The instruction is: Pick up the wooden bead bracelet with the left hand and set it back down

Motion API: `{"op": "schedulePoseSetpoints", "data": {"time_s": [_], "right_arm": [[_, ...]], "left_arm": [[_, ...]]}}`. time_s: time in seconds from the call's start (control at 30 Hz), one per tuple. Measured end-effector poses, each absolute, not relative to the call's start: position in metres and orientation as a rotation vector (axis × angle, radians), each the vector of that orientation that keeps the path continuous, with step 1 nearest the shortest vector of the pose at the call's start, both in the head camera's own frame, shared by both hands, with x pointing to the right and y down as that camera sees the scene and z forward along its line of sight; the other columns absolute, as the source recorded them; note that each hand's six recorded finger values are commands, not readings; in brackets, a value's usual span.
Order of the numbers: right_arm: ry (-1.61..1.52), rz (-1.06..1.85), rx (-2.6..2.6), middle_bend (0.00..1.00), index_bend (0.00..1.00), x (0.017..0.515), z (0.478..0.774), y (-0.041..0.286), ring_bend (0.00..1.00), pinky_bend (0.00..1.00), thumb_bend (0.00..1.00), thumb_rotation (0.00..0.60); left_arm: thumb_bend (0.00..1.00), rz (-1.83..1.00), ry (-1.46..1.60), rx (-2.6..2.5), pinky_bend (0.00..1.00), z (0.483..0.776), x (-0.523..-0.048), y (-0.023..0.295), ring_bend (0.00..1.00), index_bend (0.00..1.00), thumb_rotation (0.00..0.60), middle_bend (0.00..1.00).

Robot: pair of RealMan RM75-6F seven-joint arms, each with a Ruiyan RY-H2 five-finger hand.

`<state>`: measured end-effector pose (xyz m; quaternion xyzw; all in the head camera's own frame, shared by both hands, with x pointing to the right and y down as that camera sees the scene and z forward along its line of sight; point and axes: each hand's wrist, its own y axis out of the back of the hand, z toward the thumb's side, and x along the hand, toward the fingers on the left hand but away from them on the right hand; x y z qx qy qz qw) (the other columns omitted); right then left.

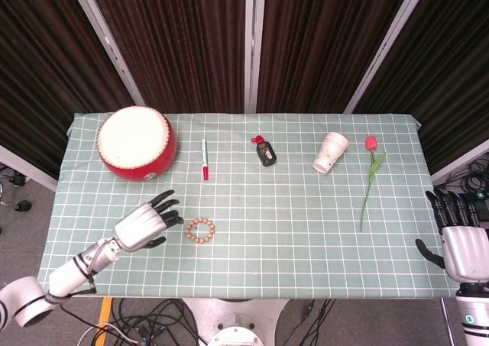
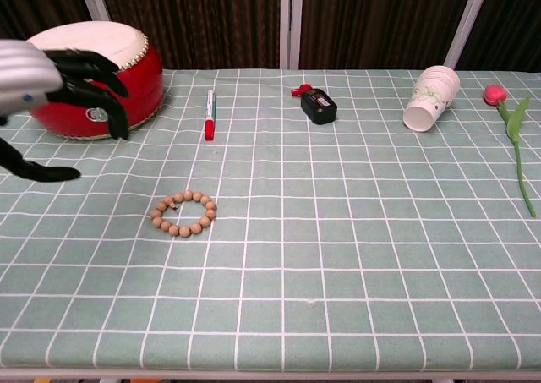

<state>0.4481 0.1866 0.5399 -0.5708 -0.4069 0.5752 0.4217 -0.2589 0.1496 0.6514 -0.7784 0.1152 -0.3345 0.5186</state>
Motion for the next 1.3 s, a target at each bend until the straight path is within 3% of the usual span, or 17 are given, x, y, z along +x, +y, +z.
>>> {"op": "schedulePoseSetpoints", "data": {"time_s": [0.23, 0.43, 0.8, 1.3], "right_arm": [[-1.023, 1.452, -1.441, 0.07, 0.00, 0.449, 0.545, 0.186, 0.00, 0.00, 0.13, 0.600], [-1.030, 1.459, -1.439, 0.07, 0.00, 0.451, 0.546, 0.187, 0.00, 0.00, 0.13, 0.600], [-1.040, 1.452, -1.435, 0.07, 0.00, 0.453, 0.548, 0.185, 0.00, 0.00, 0.13, 0.600], [-1.047, 1.461, -1.432, 0.07, 0.00, 0.455, 0.550, 0.184, 0.00, 0.00, 0.13, 0.600]], "left_arm": [[0.26, -0.800, 0.106, -1.839, 0.09, 0.697, -0.225, 0.163, 0.12, 0.32, 0.600, 0.36], [0.25, -0.817, 0.088, -1.791, 0.08, 0.713, -0.215, 0.165, 0.12, 0.36, 0.600, 0.38], [0.24, -0.858, 0.055, -1.765, 0.07, 0.736, -0.208, 0.165, 0.13, 0.43, 0.600, 0.44], [0.24, -0.868, 0.040, -1.752, 0.07, 0.752, -0.203, 0.174, 0.14, 0.44, 0.600, 0.46]]}}
